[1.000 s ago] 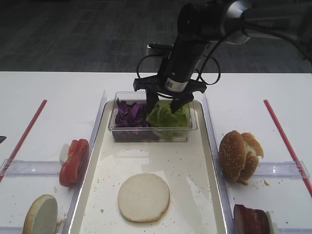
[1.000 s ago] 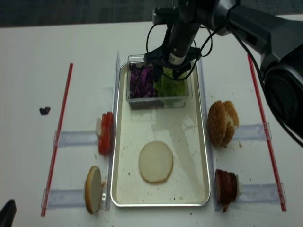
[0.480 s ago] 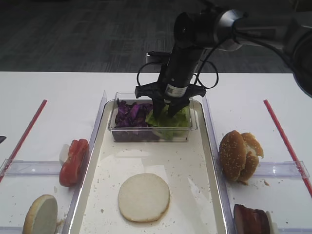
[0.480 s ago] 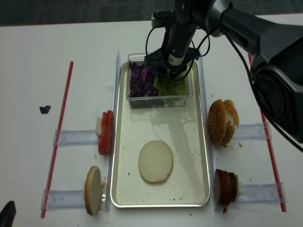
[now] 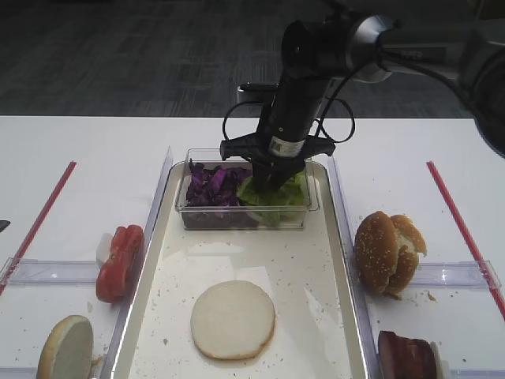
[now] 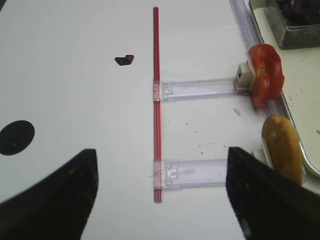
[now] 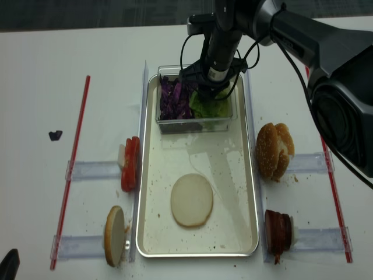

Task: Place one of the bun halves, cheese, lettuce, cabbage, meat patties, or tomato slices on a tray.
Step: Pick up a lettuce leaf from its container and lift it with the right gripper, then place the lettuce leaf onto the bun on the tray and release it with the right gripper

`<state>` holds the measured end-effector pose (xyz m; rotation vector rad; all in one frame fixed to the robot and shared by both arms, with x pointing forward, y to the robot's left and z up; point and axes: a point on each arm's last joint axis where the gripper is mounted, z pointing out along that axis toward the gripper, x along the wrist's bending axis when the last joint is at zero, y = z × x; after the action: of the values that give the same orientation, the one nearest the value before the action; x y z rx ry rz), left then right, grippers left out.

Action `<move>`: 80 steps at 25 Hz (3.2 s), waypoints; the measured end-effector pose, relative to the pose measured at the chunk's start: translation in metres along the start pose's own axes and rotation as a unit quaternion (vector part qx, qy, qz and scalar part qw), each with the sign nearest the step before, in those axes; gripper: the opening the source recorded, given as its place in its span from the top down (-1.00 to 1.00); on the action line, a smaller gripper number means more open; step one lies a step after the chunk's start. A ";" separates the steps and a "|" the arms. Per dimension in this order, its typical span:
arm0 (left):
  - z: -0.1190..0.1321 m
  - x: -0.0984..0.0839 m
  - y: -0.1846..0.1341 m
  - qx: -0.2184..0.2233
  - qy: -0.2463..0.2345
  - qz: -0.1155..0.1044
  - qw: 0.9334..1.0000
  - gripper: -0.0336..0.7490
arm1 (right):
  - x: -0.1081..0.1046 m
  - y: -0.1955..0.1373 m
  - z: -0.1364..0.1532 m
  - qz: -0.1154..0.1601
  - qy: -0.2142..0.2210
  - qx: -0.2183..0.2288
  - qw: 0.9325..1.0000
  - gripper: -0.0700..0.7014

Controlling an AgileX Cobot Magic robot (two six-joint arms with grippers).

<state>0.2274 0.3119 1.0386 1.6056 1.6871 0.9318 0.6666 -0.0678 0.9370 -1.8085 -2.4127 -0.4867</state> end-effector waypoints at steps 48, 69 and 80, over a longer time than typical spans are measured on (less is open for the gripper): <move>0.000 0.000 0.000 0.000 0.000 0.000 1.000 -0.34 | 0.024 0.028 -0.071 -0.029 0.017 -0.038 0.999 0.66; 0.000 0.000 0.000 0.000 0.000 0.000 1.000 -0.34 | 0.048 0.020 -0.115 -0.048 0.034 -0.077 0.995 0.66; 0.000 0.000 0.000 0.000 0.000 0.000 1.000 -0.34 | 0.109 -0.015 -0.100 -0.116 0.032 -0.033 0.992 0.66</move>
<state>0.2274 0.3119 1.0386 1.6056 1.6871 0.9318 0.6079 -0.0020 1.0561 -1.5146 -2.6046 -0.6425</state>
